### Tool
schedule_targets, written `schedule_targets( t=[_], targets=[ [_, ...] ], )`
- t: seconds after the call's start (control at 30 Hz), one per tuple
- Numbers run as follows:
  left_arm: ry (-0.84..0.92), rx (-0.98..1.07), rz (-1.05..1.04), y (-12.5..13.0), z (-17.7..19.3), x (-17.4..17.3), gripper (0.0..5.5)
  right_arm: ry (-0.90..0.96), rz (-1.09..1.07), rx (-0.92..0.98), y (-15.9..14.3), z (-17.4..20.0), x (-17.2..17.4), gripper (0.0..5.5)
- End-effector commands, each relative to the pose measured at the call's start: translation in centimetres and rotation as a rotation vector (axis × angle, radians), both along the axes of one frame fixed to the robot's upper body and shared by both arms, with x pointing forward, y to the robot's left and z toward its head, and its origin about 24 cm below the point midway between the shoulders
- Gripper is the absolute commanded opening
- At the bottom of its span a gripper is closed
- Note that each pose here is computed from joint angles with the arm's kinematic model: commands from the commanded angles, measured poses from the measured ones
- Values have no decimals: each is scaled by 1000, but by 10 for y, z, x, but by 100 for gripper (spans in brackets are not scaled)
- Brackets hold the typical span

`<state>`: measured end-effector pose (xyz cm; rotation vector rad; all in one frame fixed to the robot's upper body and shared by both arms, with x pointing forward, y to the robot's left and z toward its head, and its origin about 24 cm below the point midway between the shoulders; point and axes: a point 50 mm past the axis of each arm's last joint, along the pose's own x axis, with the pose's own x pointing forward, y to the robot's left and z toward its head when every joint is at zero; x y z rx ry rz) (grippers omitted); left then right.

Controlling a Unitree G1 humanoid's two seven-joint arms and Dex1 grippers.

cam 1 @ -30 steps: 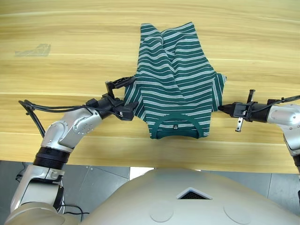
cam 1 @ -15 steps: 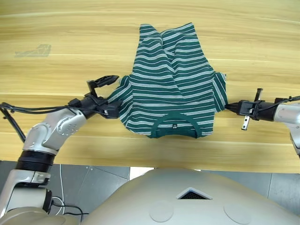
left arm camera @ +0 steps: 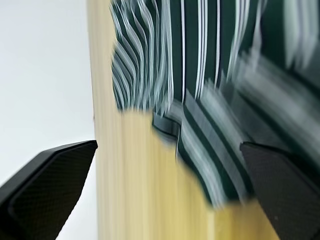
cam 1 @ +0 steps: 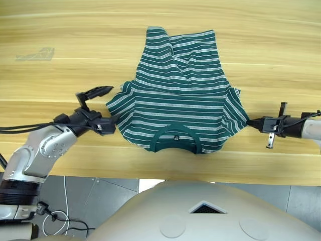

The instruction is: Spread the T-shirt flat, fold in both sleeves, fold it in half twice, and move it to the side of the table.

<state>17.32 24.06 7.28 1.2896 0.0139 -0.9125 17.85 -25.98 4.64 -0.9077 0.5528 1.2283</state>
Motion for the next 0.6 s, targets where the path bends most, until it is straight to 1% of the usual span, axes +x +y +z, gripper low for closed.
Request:
schedule_targets(
  t=[0.03,0.1,0.17,0.27,0.33,0.5,0.57,0.6],
  targets=[
    [97,43,-7,5,16,-22,531,94,21,-50,-5,-5,-16,2],
    [90,59,14,9,25,-23,531,31,-22,-69,-14,3,-5,2],
    [38,87,46,18,37,-15,531,-34,-61,-62,-20,16,6,2],
    [-34,108,117,33,56,-7,531,-102,-86,-55,-26,35,17,2],
    [-61,74,145,39,65,-3,531,-136,-99,-20,-25,47,22,2],
    [-68,-145,151,32,73,10,531,-264,-146,179,-16,87,45,2],
    [-110,-251,152,24,76,27,531,-329,-160,266,-8,97,60,2],
    [-126,-278,151,20,77,37,531,-335,-162,293,-2,96,66,2]
  ],
)
